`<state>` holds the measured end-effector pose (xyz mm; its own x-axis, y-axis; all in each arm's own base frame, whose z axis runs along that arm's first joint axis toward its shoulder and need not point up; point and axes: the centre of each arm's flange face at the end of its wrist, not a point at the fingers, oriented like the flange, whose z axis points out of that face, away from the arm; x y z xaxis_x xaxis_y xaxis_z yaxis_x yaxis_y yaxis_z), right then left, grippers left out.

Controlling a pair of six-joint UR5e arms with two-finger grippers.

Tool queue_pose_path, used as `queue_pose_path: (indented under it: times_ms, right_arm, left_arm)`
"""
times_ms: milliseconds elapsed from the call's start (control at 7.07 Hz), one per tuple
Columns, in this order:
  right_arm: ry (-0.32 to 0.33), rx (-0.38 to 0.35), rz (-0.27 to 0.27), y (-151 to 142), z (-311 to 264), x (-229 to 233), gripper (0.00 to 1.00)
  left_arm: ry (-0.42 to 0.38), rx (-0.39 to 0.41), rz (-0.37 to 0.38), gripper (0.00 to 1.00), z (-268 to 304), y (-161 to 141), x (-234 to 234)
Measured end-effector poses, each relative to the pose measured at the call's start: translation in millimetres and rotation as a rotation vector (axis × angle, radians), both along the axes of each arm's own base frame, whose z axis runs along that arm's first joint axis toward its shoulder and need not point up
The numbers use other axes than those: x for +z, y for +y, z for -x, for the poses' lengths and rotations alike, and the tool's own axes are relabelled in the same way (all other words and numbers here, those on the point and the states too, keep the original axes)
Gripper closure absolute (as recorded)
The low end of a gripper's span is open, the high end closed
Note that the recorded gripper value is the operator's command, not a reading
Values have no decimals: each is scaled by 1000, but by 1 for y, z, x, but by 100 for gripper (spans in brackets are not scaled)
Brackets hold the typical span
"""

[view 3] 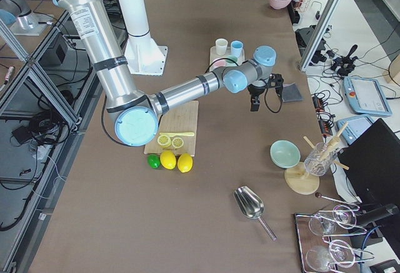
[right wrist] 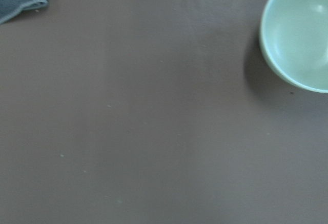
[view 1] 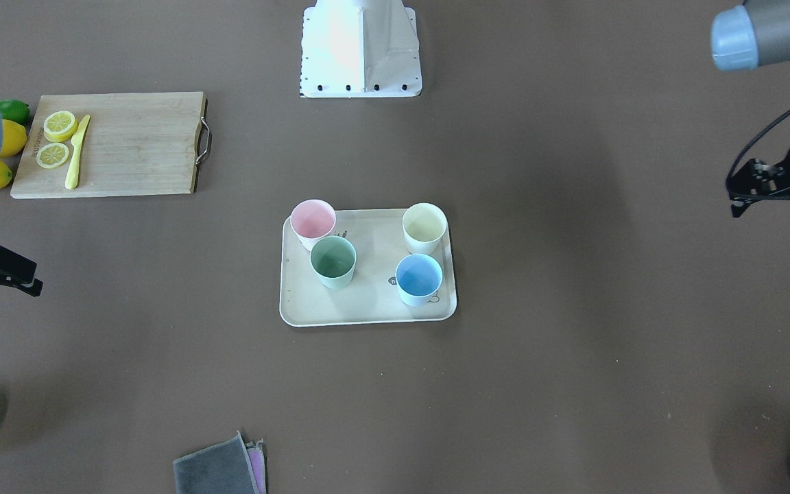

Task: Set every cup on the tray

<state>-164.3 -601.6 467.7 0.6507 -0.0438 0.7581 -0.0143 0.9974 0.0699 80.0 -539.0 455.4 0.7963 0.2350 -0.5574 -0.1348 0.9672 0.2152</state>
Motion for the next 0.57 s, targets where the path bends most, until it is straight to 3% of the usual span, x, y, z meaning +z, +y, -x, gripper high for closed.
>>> queue_pose_path:
  times_ms: [283,566]
  right_arm:
    - [42,-42,-32,18,-42,54,0]
    - [55,-42,-52,34,-87,83,0]
  left_arm:
    - [-3,51,28,2,57,35,68]
    - [-3,60,64,2,67,53,98]
